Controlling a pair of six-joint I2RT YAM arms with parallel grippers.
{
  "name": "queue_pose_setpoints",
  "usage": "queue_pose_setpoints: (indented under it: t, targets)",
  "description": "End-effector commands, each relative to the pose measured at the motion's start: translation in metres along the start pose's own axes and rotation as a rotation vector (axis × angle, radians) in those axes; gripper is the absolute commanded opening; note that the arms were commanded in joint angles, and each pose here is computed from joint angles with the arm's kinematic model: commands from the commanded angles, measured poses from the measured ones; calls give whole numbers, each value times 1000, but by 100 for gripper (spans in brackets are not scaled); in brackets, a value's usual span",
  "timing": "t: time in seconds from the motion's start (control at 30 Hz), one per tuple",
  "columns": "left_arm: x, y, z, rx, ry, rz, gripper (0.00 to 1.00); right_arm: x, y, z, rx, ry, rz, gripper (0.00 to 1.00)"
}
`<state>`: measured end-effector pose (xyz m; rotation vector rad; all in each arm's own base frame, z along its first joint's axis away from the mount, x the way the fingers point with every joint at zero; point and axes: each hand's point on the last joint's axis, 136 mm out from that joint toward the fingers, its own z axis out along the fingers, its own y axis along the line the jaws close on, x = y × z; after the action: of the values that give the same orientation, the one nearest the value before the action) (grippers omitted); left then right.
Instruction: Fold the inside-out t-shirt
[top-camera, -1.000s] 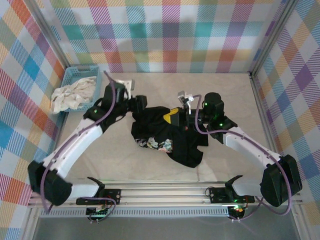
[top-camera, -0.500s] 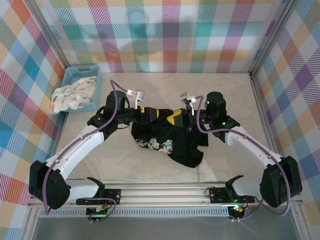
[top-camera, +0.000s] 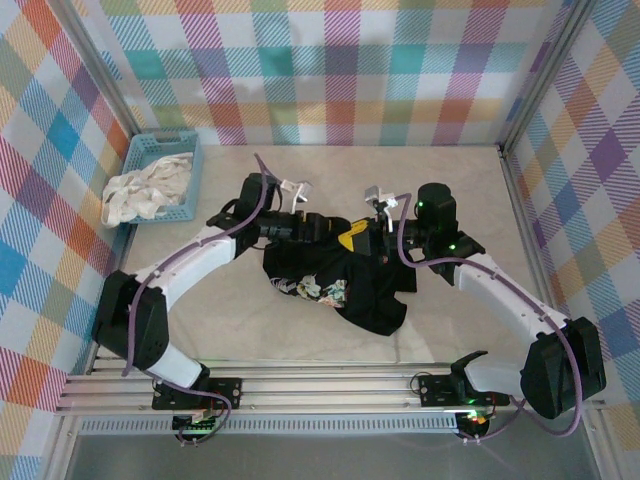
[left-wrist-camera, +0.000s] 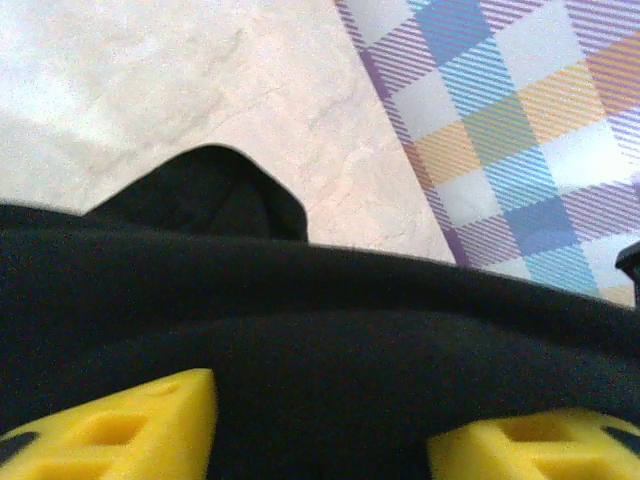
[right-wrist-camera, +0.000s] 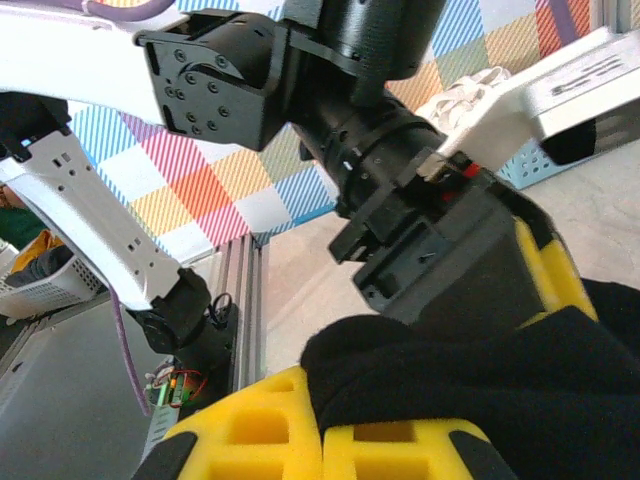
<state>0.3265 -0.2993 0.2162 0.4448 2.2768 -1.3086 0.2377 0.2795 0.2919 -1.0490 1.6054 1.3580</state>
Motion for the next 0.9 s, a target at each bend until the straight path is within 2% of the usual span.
queue_pose_setpoints:
  t: [0.0, 0.1, 0.2, 0.33, 0.43, 0.6, 0.73, 0.87]
  targets:
    - [-23, -30, 7, 126, -40, 51, 34, -13, 13, -7, -22, -21, -77, 0]
    - [-32, -41, 2, 164, -74, 67, 1, -12, 5, -13, 69, -16, -70, 0]
    - [-44, -54, -25, 177, -172, 80, 0, -11, -13, -26, 248, -18, -47, 0]
    - [-54, -96, -76, 253, -326, 131, 0, -10, -34, -47, 466, -19, -28, 0]
    - [-55, -125, -103, 300, -372, 168, 0, -18, -31, -51, 485, -53, -51, 0]
    - [-54, -156, -126, 382, -392, 174, 0, -32, -34, -51, 492, -101, -32, 8]
    - [-53, -166, -134, 418, -397, 177, 0, -29, -48, -48, 542, -70, 57, 22]
    - [-54, -158, -129, 381, -400, 169, 0, -20, -44, -50, 566, -17, 8, 36]
